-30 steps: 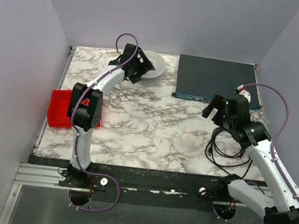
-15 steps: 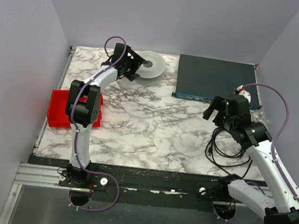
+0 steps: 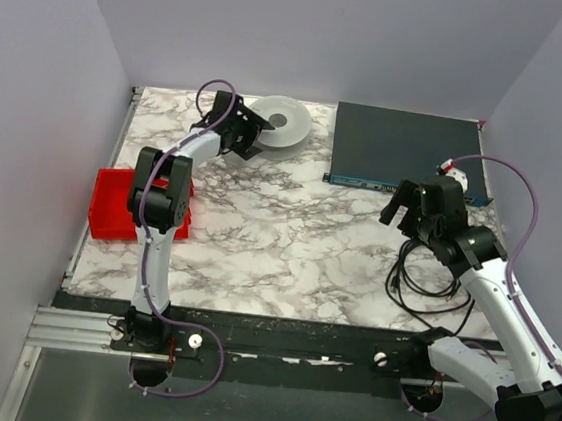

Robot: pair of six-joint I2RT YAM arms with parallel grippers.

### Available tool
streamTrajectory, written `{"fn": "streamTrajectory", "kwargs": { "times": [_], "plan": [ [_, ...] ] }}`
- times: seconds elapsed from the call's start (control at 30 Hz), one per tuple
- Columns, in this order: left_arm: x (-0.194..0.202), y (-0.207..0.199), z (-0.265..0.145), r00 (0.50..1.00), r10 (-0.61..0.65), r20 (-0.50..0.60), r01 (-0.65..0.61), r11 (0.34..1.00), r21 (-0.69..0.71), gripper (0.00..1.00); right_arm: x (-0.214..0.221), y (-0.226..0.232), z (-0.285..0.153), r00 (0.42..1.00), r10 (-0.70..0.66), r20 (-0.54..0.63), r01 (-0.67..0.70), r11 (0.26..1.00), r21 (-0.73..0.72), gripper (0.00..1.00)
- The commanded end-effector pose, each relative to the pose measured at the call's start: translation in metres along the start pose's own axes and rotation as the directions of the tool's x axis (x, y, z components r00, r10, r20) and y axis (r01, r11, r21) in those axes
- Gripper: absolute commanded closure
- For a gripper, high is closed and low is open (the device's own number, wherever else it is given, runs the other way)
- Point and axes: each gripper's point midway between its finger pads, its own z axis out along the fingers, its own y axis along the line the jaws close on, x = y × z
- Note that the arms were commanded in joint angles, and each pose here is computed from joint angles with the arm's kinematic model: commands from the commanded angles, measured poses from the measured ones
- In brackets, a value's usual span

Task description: Wrap the cables

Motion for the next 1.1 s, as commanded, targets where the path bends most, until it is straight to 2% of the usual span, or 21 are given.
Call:
{"fn": "streamTrajectory", "kwargs": {
  "times": [0.0, 0.23, 0.57, 0.73, 0.97, 1.0, 1.07],
  "plan": [
    [-0.006, -0.005, 0.011, 0.997, -0.072, -0.002, 0.072, 0.997, 0.038, 0.26, -0.001, 0.000, 0.002, 1.000, -0.010, 0.004, 0.010, 1.000, 0.005, 0.00],
    [-0.009, -0.005, 0.023, 0.992, -0.130, 0.004, 0.130, 0.990, 0.052, 0.31, 0.001, -0.001, 0.004, 1.000, -0.014, 0.000, 0.014, 1.000, 0.015, 0.00],
    [-0.012, -0.012, 0.028, 0.989, -0.146, 0.005, 0.145, 0.984, 0.107, 0.46, 0.003, 0.000, 0.008, 1.000, -0.017, -0.006, 0.017, 1.000, 0.010, 0.00],
    [-0.011, -0.016, 0.025, 0.991, -0.132, 0.011, 0.129, 0.981, 0.144, 0.66, 0.004, -0.001, 0.009, 1.000, -0.021, -0.004, 0.021, 1.000, 0.016, 0.00],
    [-0.002, -0.029, -0.003, 0.999, 0.003, 0.050, -0.013, 0.982, 0.190, 0.97, 0.004, -0.001, 0.007, 1.000, -0.016, 0.003, 0.016, 1.000, 0.004, 0.00],
    [-0.001, -0.032, -0.012, 0.998, 0.029, 0.058, -0.040, 0.978, 0.203, 1.00, 0.004, 0.000, 0.007, 1.000, -0.014, 0.003, 0.014, 1.000, -0.002, 0.00],
    [0.001, -0.038, -0.029, 0.992, 0.099, 0.081, -0.115, 0.969, 0.217, 1.00, 0.004, 0.001, 0.006, 1.000, -0.009, 0.007, 0.009, 1.000, -0.008, 0.00]
  ]
}}
